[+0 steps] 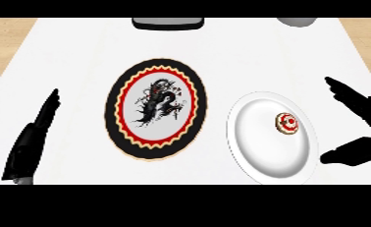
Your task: Pick the cupcake from the plate and place it in the plate
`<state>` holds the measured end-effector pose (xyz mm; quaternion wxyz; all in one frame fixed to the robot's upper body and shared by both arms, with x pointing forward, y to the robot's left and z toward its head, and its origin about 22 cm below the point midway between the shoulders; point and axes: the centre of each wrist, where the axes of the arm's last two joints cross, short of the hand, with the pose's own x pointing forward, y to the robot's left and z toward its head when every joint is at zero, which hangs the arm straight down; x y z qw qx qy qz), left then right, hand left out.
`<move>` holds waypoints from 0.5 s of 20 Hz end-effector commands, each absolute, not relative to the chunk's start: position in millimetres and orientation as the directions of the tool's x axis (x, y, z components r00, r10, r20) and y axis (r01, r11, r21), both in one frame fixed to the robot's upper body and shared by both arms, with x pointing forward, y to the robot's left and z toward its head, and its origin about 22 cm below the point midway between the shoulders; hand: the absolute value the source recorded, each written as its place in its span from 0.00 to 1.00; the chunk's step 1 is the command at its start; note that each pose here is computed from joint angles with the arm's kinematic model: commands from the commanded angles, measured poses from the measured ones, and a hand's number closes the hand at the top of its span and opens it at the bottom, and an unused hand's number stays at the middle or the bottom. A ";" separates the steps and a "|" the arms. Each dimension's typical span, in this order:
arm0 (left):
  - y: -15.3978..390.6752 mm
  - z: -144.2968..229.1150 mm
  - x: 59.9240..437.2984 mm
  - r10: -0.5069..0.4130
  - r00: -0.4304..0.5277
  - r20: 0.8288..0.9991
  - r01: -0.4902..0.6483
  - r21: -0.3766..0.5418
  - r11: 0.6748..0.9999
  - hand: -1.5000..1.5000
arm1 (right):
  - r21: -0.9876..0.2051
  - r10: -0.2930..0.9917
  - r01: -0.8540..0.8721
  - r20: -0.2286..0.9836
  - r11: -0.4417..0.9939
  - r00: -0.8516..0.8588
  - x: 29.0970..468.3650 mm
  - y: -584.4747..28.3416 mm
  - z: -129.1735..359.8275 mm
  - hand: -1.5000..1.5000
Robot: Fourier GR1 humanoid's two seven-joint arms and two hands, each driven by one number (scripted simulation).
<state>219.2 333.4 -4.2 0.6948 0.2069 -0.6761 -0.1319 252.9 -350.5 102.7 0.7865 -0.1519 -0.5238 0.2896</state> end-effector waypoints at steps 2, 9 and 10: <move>343.7 -5.8 207.0 -0.475 0.058 0.878 -0.106 0.478 0.872 0.50 | -0.526 0.623 -0.349 0.728 0.776 0.286 272.0 -348.6 82.6 0.00; 319.8 -5.3 190.3 -0.469 0.042 0.882 -0.108 0.471 0.875 0.50 | -0.509 0.640 -0.414 0.710 0.755 0.294 269.3 -344.4 60.2 0.00; 350.8 -5.7 220.0 -0.451 0.046 0.891 -0.116 0.453 0.884 0.50 | -0.508 0.637 -0.410 0.712 0.757 0.295 266.7 -343.7 54.7 0.00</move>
